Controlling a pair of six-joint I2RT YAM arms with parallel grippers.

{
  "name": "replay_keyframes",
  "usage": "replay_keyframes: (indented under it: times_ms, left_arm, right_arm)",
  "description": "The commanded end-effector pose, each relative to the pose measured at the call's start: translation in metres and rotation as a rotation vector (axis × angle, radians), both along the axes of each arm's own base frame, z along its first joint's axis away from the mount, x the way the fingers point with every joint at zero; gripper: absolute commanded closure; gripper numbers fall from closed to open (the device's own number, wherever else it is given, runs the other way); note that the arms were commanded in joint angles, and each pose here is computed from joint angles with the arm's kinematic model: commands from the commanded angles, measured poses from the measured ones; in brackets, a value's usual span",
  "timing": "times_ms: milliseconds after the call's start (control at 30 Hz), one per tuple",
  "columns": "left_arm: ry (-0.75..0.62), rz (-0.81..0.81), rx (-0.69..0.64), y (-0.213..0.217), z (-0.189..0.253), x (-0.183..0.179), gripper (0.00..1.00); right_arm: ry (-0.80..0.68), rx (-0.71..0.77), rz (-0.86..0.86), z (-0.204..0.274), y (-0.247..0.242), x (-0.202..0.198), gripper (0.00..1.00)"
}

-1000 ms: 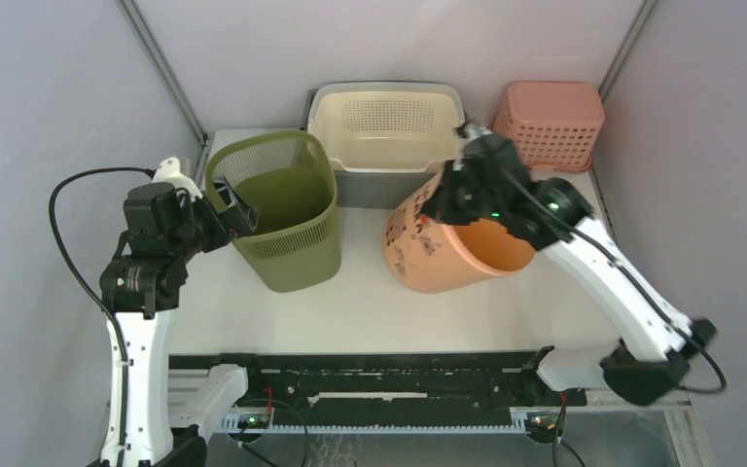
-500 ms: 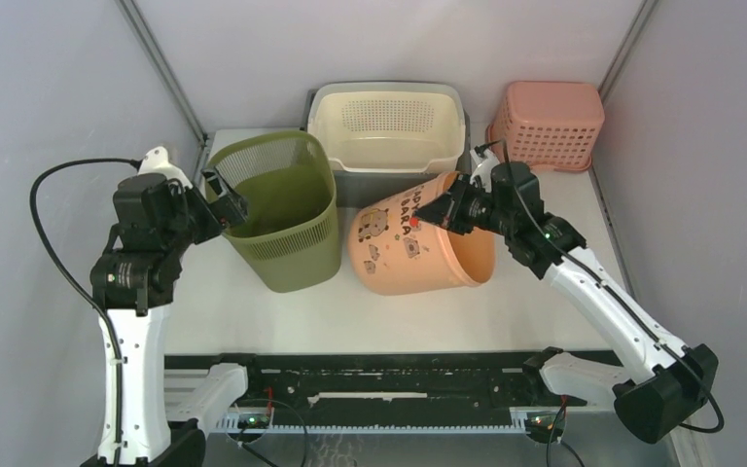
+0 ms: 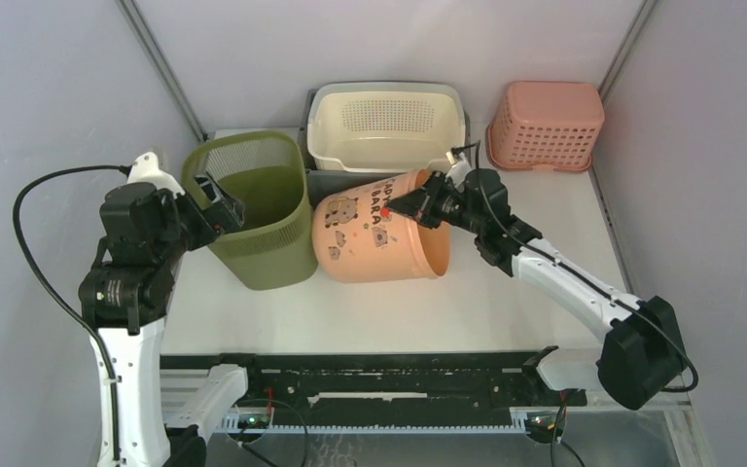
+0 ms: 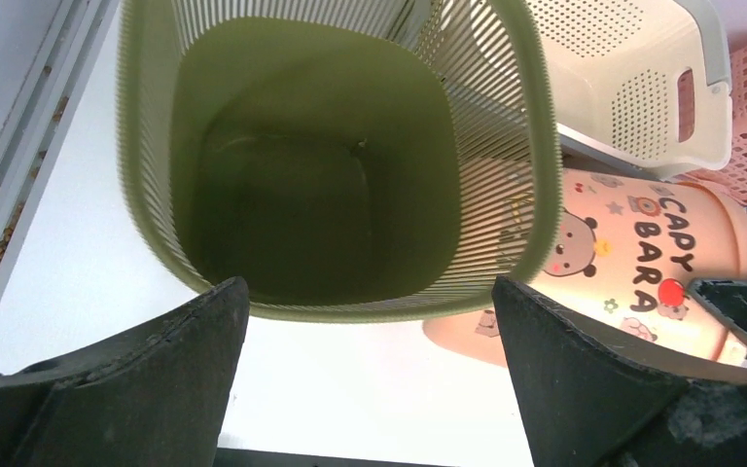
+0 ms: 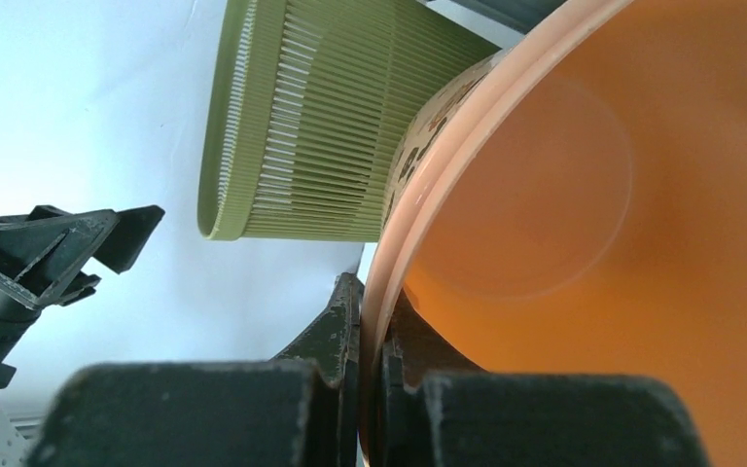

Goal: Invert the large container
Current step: Turn the container upside down at the center of the board.

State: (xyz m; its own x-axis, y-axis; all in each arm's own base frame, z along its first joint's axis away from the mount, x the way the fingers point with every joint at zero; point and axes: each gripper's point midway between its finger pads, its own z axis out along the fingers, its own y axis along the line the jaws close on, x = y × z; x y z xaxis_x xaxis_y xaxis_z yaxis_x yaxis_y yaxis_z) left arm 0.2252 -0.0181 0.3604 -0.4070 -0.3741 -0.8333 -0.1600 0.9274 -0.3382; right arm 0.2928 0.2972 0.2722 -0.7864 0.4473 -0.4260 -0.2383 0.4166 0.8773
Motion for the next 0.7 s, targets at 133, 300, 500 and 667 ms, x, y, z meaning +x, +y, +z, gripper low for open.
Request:
replay_keyframes:
  times_ms: [133,300,500,667]
  left_arm:
    - [-0.091,-0.03,-0.018,-0.006,0.034,-0.009,0.0]
    - [-0.092,-0.035,-0.022,-0.007,0.034,-0.01,0.0]
    - [-0.083,-0.04,-0.024,-0.008,0.031,-0.008,0.0]
    - [-0.072,-0.053,-0.03,-0.01,0.027,-0.007,0.0]
  right_arm:
    - [-0.135,0.246,0.08,0.052,0.049,-0.003,1.0]
    - [-0.131,0.327,0.102,0.052,0.076,-0.003,1.0]
    - [-0.117,0.351,0.114,0.044,0.106,-0.003,1.0]
    - [-0.095,0.347,0.116,0.033,0.102,-0.004,1.0]
